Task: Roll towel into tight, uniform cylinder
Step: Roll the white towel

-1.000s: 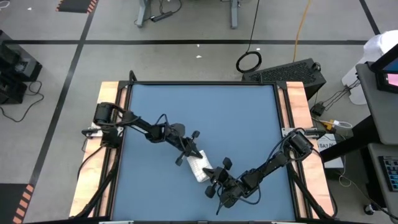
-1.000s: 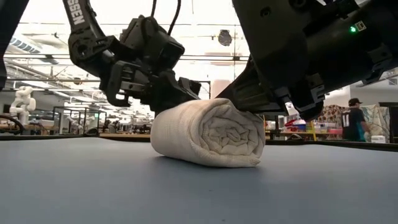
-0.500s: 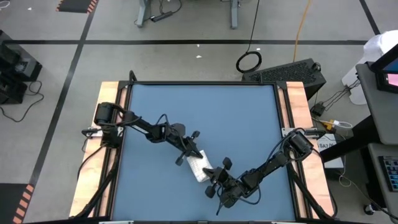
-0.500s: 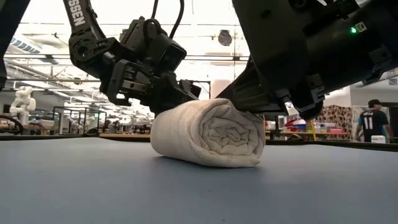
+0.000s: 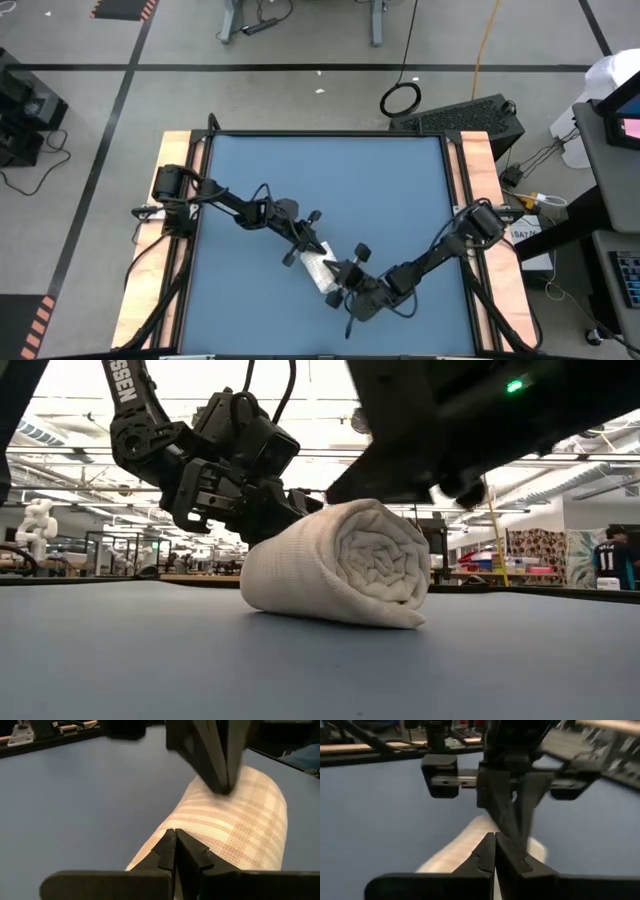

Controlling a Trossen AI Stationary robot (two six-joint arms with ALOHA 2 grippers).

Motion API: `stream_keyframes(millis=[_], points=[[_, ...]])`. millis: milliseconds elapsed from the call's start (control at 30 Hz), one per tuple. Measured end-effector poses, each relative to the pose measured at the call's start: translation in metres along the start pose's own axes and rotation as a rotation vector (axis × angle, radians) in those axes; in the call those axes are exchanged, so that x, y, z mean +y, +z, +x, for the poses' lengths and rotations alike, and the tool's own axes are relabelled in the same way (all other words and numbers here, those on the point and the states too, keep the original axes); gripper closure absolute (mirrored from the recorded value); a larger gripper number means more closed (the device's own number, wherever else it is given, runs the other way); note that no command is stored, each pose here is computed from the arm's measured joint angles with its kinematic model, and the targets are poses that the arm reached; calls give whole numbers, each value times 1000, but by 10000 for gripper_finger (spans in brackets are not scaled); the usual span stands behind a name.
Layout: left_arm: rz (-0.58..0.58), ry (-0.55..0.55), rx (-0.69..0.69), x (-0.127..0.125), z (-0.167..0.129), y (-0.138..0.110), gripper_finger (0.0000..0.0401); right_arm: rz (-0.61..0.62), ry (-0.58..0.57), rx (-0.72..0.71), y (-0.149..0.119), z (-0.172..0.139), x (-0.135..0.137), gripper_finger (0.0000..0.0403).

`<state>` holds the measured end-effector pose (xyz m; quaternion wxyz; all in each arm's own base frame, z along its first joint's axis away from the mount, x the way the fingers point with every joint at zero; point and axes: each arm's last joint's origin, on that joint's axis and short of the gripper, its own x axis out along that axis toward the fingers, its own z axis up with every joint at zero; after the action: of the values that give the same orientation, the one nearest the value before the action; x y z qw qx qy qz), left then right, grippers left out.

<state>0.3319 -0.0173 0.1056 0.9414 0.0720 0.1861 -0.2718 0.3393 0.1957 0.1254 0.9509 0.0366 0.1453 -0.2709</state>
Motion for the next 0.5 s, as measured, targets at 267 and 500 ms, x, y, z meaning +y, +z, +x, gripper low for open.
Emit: stream_keyframes(millis=[267,500], points=[[11,-11,-9,-4,2,2,386,153,28,19,-22,16,5,403],[25,-7,-27,-4,2,3,386,178,22,24,-34,18,6,403]])
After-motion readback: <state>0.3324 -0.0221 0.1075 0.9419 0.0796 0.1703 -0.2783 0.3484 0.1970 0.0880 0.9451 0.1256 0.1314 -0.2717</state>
